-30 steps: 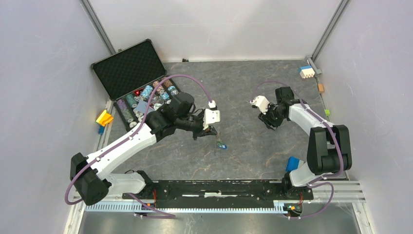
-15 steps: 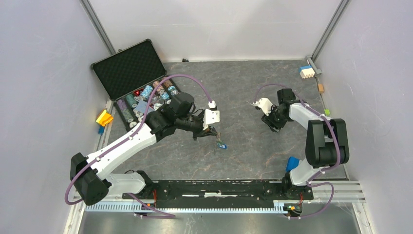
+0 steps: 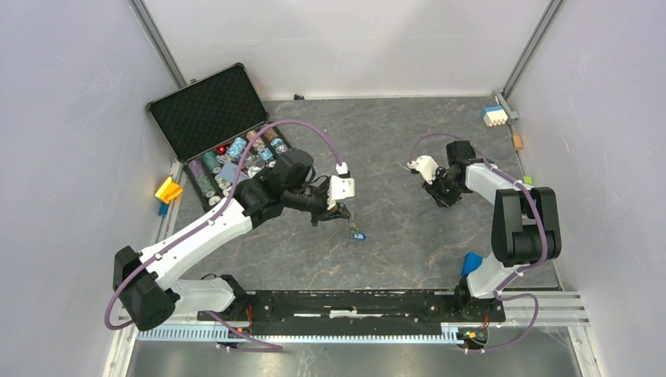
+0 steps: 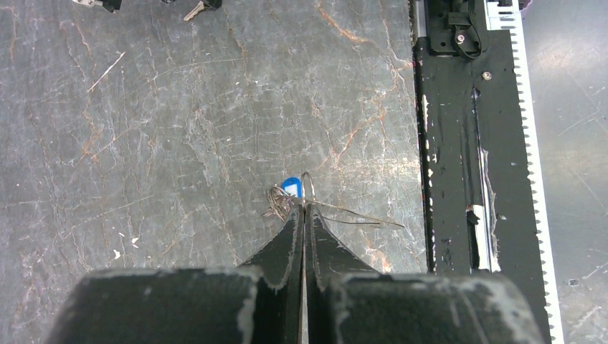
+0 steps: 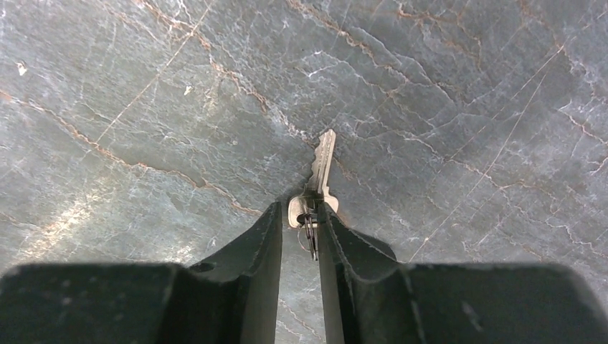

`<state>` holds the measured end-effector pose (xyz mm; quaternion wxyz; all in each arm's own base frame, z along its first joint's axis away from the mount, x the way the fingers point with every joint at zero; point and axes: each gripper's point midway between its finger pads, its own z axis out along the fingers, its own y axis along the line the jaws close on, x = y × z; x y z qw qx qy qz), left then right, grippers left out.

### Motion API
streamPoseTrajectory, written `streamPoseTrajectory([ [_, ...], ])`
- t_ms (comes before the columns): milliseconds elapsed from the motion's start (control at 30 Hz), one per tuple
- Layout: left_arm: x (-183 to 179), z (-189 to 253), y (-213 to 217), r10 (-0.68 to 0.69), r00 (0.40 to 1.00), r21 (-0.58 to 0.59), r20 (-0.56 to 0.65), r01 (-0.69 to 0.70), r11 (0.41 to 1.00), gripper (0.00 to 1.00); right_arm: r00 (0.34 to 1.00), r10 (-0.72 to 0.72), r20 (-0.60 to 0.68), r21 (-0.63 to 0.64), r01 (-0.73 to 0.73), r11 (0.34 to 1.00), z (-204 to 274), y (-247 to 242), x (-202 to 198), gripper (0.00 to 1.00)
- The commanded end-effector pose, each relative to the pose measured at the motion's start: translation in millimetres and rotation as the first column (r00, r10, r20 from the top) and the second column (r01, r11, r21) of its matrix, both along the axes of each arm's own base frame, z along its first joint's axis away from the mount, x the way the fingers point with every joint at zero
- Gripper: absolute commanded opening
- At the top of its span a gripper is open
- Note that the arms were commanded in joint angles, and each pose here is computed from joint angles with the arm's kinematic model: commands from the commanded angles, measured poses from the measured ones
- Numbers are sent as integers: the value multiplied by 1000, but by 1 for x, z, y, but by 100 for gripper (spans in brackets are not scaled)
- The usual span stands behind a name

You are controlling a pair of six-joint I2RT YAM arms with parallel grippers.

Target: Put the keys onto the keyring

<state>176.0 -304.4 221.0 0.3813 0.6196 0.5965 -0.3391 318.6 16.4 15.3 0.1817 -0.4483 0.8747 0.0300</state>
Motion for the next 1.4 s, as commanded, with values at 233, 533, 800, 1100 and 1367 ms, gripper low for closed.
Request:
streamPoseTrajectory([
  [233, -2, 15, -4, -20, 999, -45, 29, 21, 999, 2, 1000, 2, 26, 12, -2, 1000, 16, -4, 5, 45],
  [533, -3, 16, -4, -21, 999, -47, 29, 22, 999, 2, 999, 8, 31, 18, -9, 1000, 22, -5, 5, 36],
  [800, -3, 17, -4, -21, 999, -48, 31, 22, 999, 2, 999, -13, 40, 20, 12, 1000, 27, -14, 8, 39],
  [1100, -3, 16, -5, -22, 999, -47, 29, 24, 999, 2, 999, -15, 36, 23, 14, 1000, 27, -18, 7, 38],
  [1367, -3, 16, -4, -21, 999, -46, 26, 22, 999, 2, 999, -17, 31, 33, 16, 999, 25, -17, 10, 30],
])
